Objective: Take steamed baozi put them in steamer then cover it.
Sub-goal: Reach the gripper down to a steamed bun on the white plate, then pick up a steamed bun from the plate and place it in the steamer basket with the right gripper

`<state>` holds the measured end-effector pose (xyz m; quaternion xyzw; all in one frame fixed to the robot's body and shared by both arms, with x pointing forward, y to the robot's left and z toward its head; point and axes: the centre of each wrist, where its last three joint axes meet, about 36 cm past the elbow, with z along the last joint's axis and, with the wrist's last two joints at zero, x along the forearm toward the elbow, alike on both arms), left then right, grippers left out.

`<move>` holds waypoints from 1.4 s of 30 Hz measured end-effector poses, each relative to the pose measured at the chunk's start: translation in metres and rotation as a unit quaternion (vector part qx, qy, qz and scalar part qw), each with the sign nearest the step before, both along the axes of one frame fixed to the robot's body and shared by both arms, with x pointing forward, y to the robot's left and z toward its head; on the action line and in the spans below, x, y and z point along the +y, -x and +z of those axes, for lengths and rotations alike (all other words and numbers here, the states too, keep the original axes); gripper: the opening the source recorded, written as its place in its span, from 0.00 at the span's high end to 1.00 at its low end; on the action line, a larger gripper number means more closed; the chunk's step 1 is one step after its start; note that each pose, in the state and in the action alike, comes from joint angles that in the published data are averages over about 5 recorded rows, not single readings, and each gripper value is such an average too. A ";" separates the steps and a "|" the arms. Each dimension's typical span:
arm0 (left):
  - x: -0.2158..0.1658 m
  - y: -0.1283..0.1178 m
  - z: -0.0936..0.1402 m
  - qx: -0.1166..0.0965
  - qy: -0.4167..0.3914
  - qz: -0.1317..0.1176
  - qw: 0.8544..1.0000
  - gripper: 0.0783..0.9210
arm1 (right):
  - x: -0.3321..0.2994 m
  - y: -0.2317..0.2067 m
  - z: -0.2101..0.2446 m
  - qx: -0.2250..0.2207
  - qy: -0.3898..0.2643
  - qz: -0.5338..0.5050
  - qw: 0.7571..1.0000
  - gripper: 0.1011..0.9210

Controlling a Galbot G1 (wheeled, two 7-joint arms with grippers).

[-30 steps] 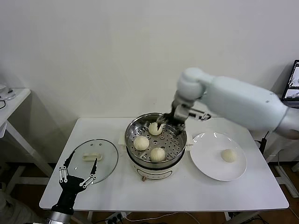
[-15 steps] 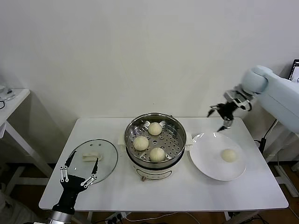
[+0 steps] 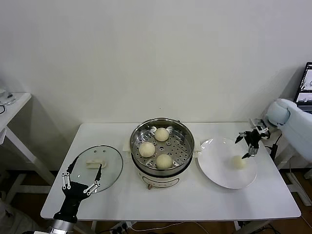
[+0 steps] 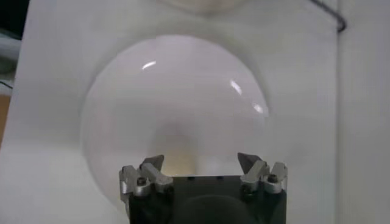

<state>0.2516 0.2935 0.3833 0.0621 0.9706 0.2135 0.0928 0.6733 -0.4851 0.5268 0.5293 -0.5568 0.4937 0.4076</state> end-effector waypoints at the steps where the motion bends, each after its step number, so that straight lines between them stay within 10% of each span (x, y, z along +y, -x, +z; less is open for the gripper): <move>1: 0.000 0.000 0.000 0.001 0.000 0.000 1.000 0.12 | 0.000 0.000 -0.005 0.002 0.001 -0.002 1.000 0.12; 16: 0.000 0.003 -0.003 0.004 0.001 0.000 1.000 0.12 | 0.001 0.002 -0.052 0.018 0.017 -0.017 1.000 0.13; 29: 0.001 0.002 -0.004 0.004 0.000 0.003 1.000 0.12 | 0.003 0.000 -0.060 0.022 0.032 -0.015 0.999 0.38; 42: 0.002 -0.001 -0.003 0.001 -0.002 0.002 1.000 0.12 | 0.023 -0.016 -0.001 0.017 0.035 0.014 0.999 0.39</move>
